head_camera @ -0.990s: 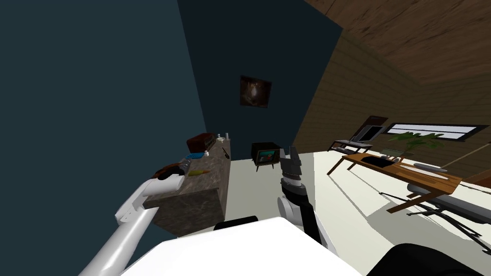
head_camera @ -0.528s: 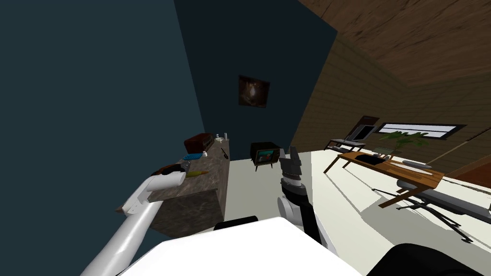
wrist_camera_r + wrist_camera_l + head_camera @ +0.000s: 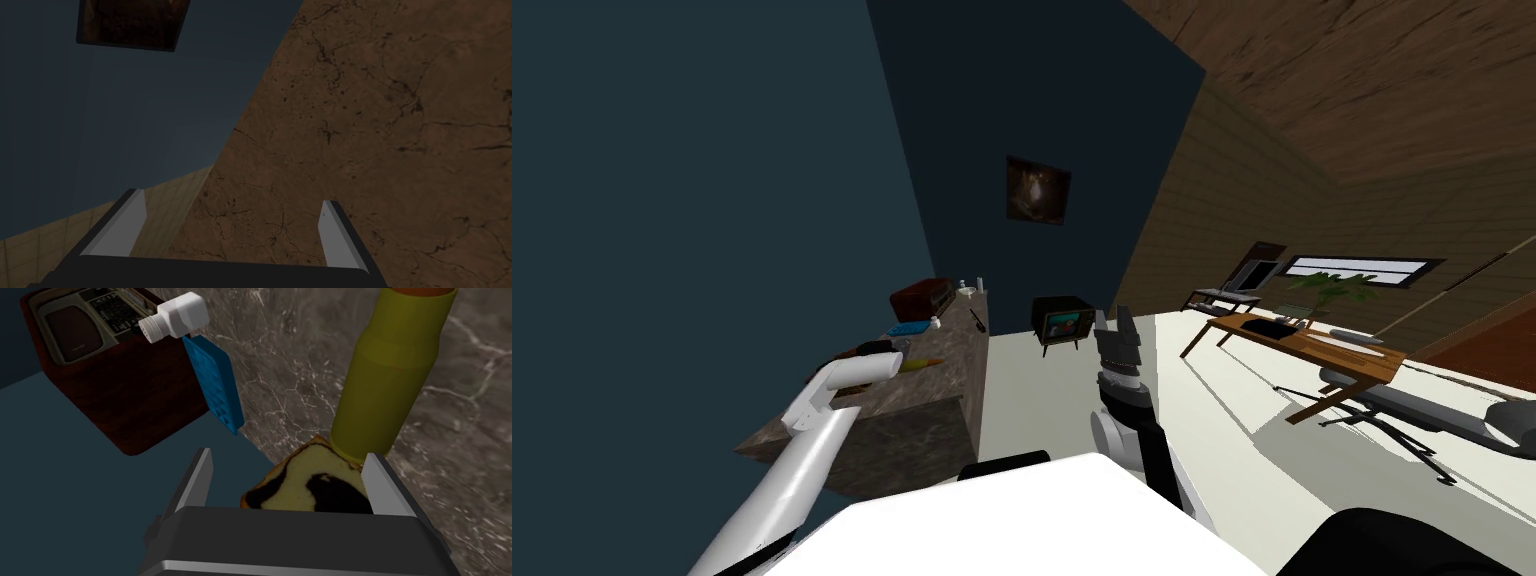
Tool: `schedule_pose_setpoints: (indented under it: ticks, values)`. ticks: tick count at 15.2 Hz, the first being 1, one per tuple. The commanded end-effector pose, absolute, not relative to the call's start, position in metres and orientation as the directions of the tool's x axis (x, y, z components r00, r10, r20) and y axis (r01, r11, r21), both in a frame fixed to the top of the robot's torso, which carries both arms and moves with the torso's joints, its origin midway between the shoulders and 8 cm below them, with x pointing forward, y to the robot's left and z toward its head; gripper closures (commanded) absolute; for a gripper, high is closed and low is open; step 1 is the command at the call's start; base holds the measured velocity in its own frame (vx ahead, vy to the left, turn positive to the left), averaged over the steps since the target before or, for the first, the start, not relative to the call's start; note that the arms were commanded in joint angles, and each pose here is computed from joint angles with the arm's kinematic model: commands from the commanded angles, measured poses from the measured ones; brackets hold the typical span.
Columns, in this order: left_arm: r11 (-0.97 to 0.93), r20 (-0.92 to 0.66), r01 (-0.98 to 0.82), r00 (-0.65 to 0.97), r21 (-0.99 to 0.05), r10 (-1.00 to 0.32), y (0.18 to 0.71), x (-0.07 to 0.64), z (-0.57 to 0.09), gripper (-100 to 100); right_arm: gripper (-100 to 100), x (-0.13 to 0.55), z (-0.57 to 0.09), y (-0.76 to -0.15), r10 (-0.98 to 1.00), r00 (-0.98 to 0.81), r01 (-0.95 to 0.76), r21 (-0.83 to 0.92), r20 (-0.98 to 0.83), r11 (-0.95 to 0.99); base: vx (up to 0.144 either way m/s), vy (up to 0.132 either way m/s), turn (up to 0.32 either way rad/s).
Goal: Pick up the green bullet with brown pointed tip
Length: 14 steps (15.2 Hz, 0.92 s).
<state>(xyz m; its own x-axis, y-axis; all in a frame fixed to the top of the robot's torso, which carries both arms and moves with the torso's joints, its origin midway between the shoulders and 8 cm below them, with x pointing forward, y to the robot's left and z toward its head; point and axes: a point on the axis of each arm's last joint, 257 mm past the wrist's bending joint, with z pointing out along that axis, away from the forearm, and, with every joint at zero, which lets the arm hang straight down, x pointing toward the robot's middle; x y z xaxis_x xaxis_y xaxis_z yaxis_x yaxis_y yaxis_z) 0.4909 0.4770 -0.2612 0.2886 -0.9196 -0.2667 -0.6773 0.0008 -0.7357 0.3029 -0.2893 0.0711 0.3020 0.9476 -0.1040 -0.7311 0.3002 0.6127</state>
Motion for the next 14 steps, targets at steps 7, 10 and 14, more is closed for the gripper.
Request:
schedule_pose_setpoints:
  ticks: [7, 10, 14]
  values:
    - [-0.092, -0.222, -0.769, 0.294, -0.633, -0.929, 0.470, 0.478, -0.286, -100, 0, 0.303, 0.071, -0.289, 0.948, 0.302, -0.731, 0.613, -0.104, 0.300, 0.003, -0.003, -0.047]
    - [-0.130, -0.196, -0.800, 0.296, -0.585, -0.935, 0.462, 0.474, -0.295, -100, 0, 0.303, 0.071, -0.289, 0.948, 0.302, -0.731, 0.613, -0.104, 0.300, 0.004, -0.002, -0.054]
    - [-0.167, -0.171, -0.836, 0.294, -0.522, -0.940, 0.453, 0.465, -0.305, -100, 0, 0.303, 0.071, -0.289, 0.948, 0.302, -0.731, 0.613, -0.104, 0.300, 0.001, 0.001, -0.036]
